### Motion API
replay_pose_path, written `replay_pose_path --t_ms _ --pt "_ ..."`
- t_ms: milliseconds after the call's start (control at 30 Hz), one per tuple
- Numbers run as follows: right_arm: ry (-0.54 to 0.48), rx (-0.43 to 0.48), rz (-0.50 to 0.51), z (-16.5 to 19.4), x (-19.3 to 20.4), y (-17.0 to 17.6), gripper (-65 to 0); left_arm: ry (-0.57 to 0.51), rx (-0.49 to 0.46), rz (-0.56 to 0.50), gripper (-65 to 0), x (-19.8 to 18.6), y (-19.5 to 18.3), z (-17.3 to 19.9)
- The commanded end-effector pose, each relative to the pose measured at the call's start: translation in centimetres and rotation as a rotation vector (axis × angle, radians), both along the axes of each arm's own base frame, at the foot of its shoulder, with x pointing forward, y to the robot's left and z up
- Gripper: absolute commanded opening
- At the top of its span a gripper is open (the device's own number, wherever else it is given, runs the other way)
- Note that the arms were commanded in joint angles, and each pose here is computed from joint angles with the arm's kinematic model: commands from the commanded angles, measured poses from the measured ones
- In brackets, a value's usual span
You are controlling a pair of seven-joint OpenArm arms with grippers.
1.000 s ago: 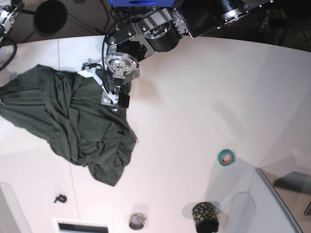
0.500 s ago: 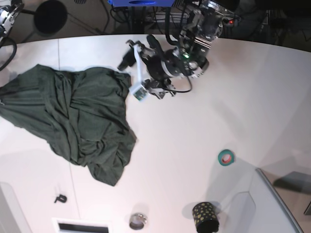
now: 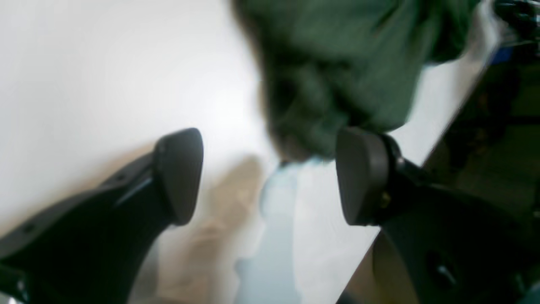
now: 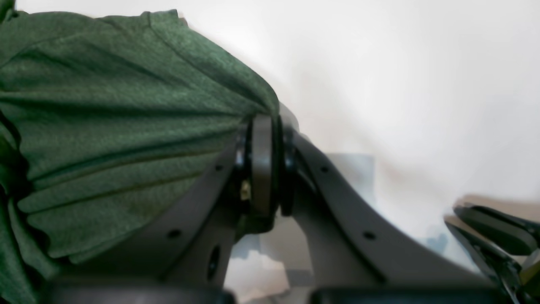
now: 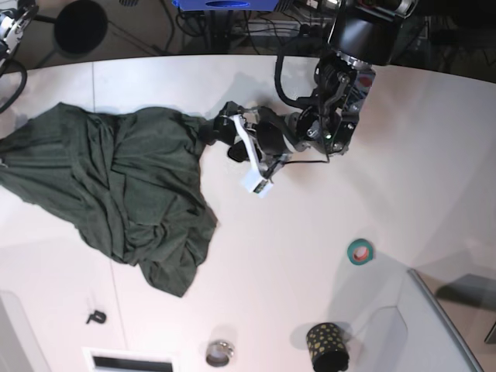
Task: Layout the t-shirt on the table in an organized manner, then fold the t-shirt properly
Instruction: 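Lift and pull the held shirt edge with the left gripper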
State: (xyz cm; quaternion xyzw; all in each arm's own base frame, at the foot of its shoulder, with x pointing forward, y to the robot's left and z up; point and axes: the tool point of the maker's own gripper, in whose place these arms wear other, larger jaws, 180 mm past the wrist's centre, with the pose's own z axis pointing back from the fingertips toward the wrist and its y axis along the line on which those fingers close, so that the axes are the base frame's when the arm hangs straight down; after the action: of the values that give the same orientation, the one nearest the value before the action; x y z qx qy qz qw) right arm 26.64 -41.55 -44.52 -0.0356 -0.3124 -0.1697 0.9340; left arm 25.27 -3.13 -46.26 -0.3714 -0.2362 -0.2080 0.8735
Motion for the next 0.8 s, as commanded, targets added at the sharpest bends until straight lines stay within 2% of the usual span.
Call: replay_pose_path --t_ms 0,133,200,267,367,467,533,633,767 --pt "-0.05 -0.044 -0.006 2.0 1.0 -1.7 -63.8 -0.029 -0.053 0.003 -17.8 1.1 -1.3 1.3" --pt "-0.05 -0.044 -0.006 2.0 1.0 -1.7 -63.8 0.023 -0.076 -0.028 -17.8 0.7 -3.8 0.5" --pt "-0.052 -0.046 -0.005 2.1 1.1 -1.7 -63.8 0.016 -0.093 -0.052 -18.1 0.4 -5.2 0.6" --pt "-0.053 -0.046 -0.005 2.1 1.0 -1.7 -63.8 0.003 -0.115 -0.074 -21.4 -0.3 -6.6 0.5" --pt "-0.062 -0.049 -0.004 2.3 1.2 -1.7 -63.8 0.03 -0.132 -0.097 -36.0 -1.8 -8.1 -0.4" --pt "-0.089 -0.058 -0.004 2.6 1.6 -1.8 -63.9 0.054 -0.155 -0.082 -55.8 -2.3 -9.2 -0.7" --pt "-0.092 -0.058 -0.004 2.7 1.7 -1.8 -64.7 0.049 -0.165 -0.07 -65.0 -2.1 -9.2 -0.7" --pt "-0.122 -0.095 0.006 4.2 2.3 -2.2 -64.8 0.031 -0.16 -0.064 -65.0 -1.6 -8.9 -0.3" --pt "-0.174 -0.165 0.045 6.8 2.7 -1.6 -64.8 -0.064 -0.153 -0.016 -65.0 1.1 -6.5 1.7"
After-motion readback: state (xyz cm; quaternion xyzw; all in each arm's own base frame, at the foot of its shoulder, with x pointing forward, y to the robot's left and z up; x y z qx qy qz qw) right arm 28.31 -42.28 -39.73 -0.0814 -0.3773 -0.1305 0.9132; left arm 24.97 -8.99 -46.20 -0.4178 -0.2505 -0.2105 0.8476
